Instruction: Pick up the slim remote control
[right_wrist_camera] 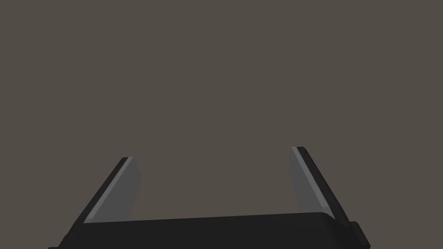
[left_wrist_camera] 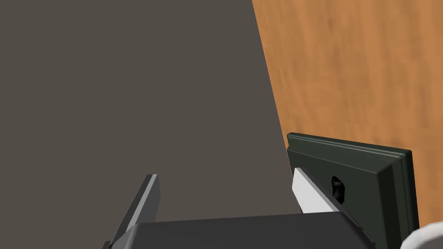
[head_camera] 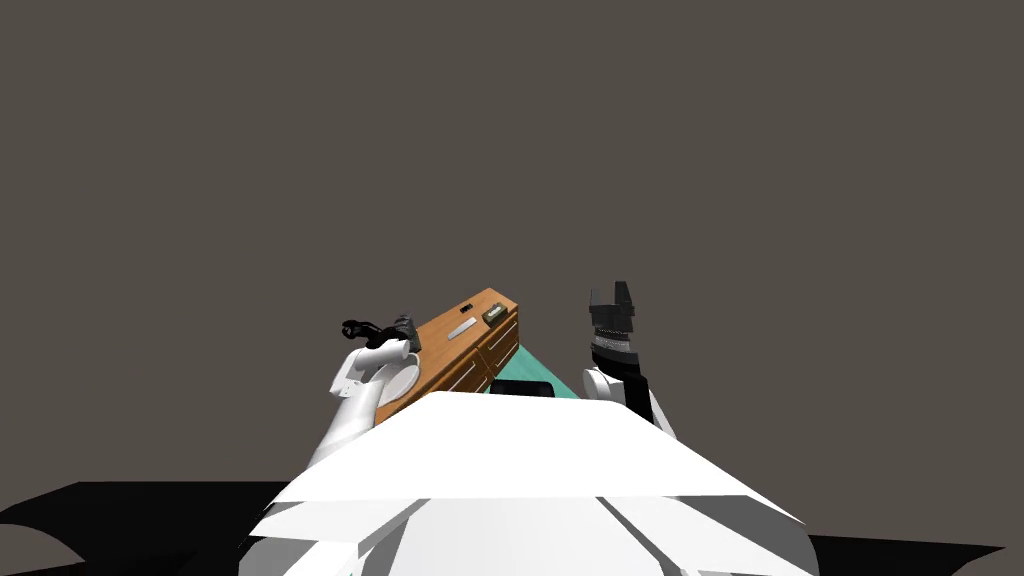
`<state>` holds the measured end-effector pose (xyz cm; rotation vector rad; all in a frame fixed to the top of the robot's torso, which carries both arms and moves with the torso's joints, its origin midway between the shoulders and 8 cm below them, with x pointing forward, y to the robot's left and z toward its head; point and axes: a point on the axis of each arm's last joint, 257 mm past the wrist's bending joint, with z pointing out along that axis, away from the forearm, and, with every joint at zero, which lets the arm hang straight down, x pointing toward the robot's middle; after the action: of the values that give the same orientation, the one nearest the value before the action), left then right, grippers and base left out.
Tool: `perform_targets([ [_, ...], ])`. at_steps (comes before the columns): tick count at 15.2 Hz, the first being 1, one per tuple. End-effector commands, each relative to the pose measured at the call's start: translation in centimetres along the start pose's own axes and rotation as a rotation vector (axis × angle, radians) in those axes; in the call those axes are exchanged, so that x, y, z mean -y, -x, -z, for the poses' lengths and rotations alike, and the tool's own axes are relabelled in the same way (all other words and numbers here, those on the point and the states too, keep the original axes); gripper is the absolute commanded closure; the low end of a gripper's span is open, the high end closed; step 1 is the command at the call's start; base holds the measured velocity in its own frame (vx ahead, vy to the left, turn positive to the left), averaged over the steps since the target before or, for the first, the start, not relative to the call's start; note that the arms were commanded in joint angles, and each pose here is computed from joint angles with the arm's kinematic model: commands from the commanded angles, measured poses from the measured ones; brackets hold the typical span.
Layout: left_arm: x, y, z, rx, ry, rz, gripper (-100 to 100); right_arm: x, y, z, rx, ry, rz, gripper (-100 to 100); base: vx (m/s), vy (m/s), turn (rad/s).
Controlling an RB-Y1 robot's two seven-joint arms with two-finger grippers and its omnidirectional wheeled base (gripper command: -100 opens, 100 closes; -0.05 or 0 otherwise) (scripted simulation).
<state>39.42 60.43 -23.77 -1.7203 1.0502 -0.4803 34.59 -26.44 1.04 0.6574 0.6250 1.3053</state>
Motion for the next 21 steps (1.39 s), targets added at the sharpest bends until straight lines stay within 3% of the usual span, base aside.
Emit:
perform_targets([
  [1, -1.0, 1.9, -0.7, 0.036, 0.055, 0.045, -100, 0.0, 0.0, 0.0, 0.0, 0.0, 0.0, 0, 0.015, -0.014, -0.151],
  [4, -2.1, 2.1, -0.7, 0.043, 0.095, 0.046, -100, 0.0, 0.0, 0.0, 0.0, 0.0, 0.0, 0, 0.013, -0.009, -0.103],
  [5, -2.9, 3.5, -1.1, 0.071, 0.137, 0.088, -100, 0.0, 0.0, 0.0, 0.0, 0.0, 0.0, 0, 0.01, -0.012, -0.156],
  [7, -3.6, 3.6, -0.9, 0.077, 0.166, 0.089, -100, 0.0, 0.0, 0.0, 0.0, 0.0, 0.0, 0, 0.011, -0.008, -0.145],
  [8, -4.2, 4.8, -1.3, 0.1, 0.195, 0.133, -100, 0.0, 0.0, 0.0, 0.0, 0.0, 0.0, 0, 0.019, -0.011, -0.209],
  [10, -5.2, 4.9, -1.0, 0.108, 0.236, 0.134, -100, 0.0, 0.0, 0.0, 0.0, 0.0, 0.0, 0, 0.018, -0.007, -0.141],
  [11, -5.8, 6.0, -1.3, 0.129, 0.264, 0.18, -100, 0.0, 0.0, 0.0, 0.0, 0.0, 0.0, 0, 0.016, -0.012, -0.173],
  [14, -6.8, 6.1, -1.0, 0.136, 0.306, 0.181, -100, 0.0, 0.0, 0.0, 0.0, 0.0, 0.0, 0, 0.014, -0.004, -0.098],
  [15, -7.8, 7.0, -1.0, 0.157, 0.347, 0.229, -100, 0.0, 0.0, 0.0, 0.0, 0.0, 0.0, 0, 0.013, -0.008, -0.156],
  [17, -8.4, 7.0, -0.8, 0.162, 0.375, 0.23, -100, 0.0, 0.0, 0.0, 0.0, 0.0, 0.0, 0, 0.014, -0.004, -0.155],
  [18, -9.2, 7.7, -0.8, 0.179, 0.408, 0.277, -100, 0.0, 0.0, 0.0, 0.0, 0.0, 0.0, 0, 0.019, -0.006, -0.19],
  [20, -10.0, 7.7, -0.4, 0.184, 0.443, 0.279, -100, 0.0, 0.0, 0.0, 0.0, 0.0, 0.0, 0, 0.019, -0.002, -0.124],
  [21, -10.8, 8.3, -0.4, 0.199, 0.474, 0.326, -100, 0.0, 0.0, 0.0, 0.0, 0.0, 0.0, 0, 0.019, -0.004, -0.173],
])
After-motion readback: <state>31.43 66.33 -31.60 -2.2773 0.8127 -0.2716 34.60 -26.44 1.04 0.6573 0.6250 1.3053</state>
